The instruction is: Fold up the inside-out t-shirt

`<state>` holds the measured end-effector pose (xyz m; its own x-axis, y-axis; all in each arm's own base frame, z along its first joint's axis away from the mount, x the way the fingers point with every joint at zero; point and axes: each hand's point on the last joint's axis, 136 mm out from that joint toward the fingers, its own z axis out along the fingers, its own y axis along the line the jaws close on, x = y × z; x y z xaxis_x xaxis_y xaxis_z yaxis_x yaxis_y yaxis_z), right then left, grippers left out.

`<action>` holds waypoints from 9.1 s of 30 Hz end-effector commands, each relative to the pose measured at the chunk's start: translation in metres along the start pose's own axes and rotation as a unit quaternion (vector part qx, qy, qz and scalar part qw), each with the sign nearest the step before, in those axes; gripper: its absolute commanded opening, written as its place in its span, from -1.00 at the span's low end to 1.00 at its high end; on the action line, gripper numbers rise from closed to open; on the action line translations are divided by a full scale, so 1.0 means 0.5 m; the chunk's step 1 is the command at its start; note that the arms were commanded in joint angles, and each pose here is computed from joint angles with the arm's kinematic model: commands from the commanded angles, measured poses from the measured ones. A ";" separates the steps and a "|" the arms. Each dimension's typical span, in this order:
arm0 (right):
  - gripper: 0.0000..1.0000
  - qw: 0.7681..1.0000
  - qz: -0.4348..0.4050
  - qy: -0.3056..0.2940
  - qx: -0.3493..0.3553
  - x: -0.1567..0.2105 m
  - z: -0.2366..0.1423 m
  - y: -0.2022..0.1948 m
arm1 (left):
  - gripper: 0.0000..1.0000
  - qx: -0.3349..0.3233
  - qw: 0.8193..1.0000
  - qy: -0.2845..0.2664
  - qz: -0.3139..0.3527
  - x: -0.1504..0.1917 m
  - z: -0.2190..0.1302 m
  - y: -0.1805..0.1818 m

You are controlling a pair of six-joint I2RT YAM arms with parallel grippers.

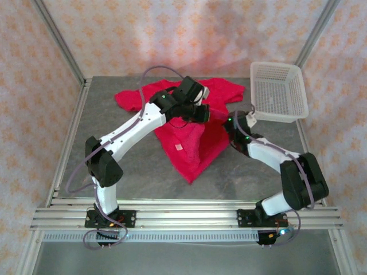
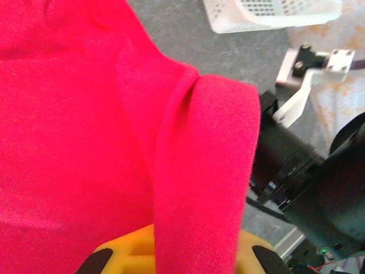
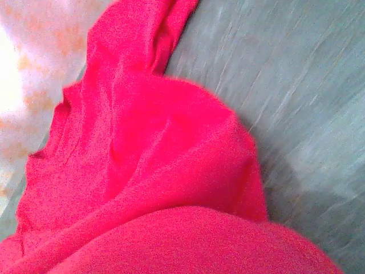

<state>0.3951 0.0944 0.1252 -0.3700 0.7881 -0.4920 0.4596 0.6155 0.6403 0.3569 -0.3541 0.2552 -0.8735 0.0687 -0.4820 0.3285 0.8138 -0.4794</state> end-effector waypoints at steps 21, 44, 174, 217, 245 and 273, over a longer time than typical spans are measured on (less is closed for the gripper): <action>-0.83 0.981 -0.062 0.160 -0.094 0.211 0.000 0.024 | -1.00 0.088 0.993 0.004 -0.080 -0.039 0.109 -0.094; -0.35 0.969 -0.018 0.124 -0.213 0.245 0.088 0.157 | -1.00 0.129 0.987 -0.062 -0.069 -0.125 -0.040 -0.180; -1.00 0.943 -0.114 0.281 -0.137 0.026 -0.152 0.148 | 0.07 0.135 0.969 -0.057 -0.199 0.043 0.174 0.143; -1.00 0.942 -0.118 0.292 -0.112 0.058 -0.176 0.045 | -1.00 -0.054 0.986 -0.034 -0.157 -0.072 0.307 0.279; -1.00 0.954 -0.140 0.260 0.045 -0.023 -0.055 -0.048 | 0.06 0.004 0.999 -0.039 -0.032 -0.077 0.096 0.093; -1.00 0.954 -0.136 0.264 0.036 -0.012 -0.076 -0.054 | -1.00 -0.026 0.994 0.075 0.080 0.003 0.265 0.134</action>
<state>0.3633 0.0730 0.1340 -0.8263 0.4956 -0.2677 0.3305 0.8114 0.4821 0.4125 -0.3866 0.0915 -0.8640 0.3119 -0.3952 0.4601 0.8080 -0.3680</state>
